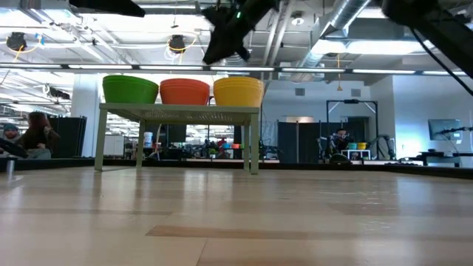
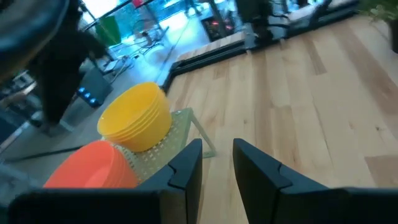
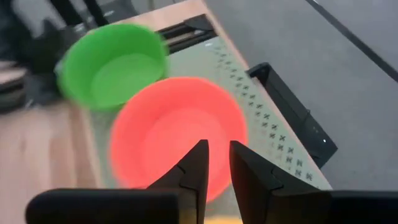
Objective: Pick & Place Mini bowls
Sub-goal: Return to Home Position
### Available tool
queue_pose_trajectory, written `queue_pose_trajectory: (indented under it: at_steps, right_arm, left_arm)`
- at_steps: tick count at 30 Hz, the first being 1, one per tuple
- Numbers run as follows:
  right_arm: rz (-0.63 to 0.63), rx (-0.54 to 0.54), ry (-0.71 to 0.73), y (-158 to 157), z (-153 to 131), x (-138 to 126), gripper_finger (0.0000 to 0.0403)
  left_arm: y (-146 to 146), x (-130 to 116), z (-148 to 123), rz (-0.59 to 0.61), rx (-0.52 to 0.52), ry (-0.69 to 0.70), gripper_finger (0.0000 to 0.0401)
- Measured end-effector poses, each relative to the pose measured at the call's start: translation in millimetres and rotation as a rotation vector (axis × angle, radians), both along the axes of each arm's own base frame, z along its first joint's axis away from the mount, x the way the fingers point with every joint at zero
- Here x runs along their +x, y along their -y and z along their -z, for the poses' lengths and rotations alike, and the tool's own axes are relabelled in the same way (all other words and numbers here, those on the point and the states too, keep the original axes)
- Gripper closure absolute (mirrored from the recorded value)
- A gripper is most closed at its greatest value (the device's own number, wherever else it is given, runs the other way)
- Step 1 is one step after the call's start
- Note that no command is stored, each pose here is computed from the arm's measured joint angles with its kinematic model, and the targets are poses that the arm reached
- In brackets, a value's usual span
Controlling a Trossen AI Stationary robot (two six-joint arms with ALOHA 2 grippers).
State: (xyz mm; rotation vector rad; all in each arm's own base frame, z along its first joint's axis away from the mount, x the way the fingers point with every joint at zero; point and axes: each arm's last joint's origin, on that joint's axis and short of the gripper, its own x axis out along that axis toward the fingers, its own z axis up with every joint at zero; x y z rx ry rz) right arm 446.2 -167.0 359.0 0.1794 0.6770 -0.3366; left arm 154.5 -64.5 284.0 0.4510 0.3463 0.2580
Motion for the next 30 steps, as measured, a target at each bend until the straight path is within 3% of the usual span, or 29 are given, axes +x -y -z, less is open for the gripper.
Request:
queue_pose_trajectory:
  at_steps: [6, 9, 14, 18, 23, 30]
  right_arm:
    - [-0.054, -0.153, -0.082, -49, -44, -31, 0.0356]
    - [-0.055, -0.204, -0.102, -75, -67, -53, 0.0365]
    - [-0.183, -0.197, -0.102, -119, -91, -83, 0.0374]
    - [-0.263, -0.191, -0.138, -148, -81, -101, 0.0375]
    - [-0.336, -0.21, -0.101, -169, -45, -132, 0.0368]
    - [-0.404, -0.172, 0.087, -181, 23, -206, 0.0366]
  left_arm:
    - [-5, -2, -2, -0.207, -0.012, 0.078, 0.0309]
    - [-6, -3, -3, -0.225, -0.043, 0.099, 0.0309]
    - [-11, -15, -12, -0.177, -0.137, 0.158, 0.0309]
    - [-24, -40, -28, -0.076, -0.25, 0.256, 0.0309]
    - [-45, -81, -34, 0.026, -0.35, 0.338, 0.0309]
    - [-53, -101, 1, 0.155, -0.421, 0.381, 0.0309]
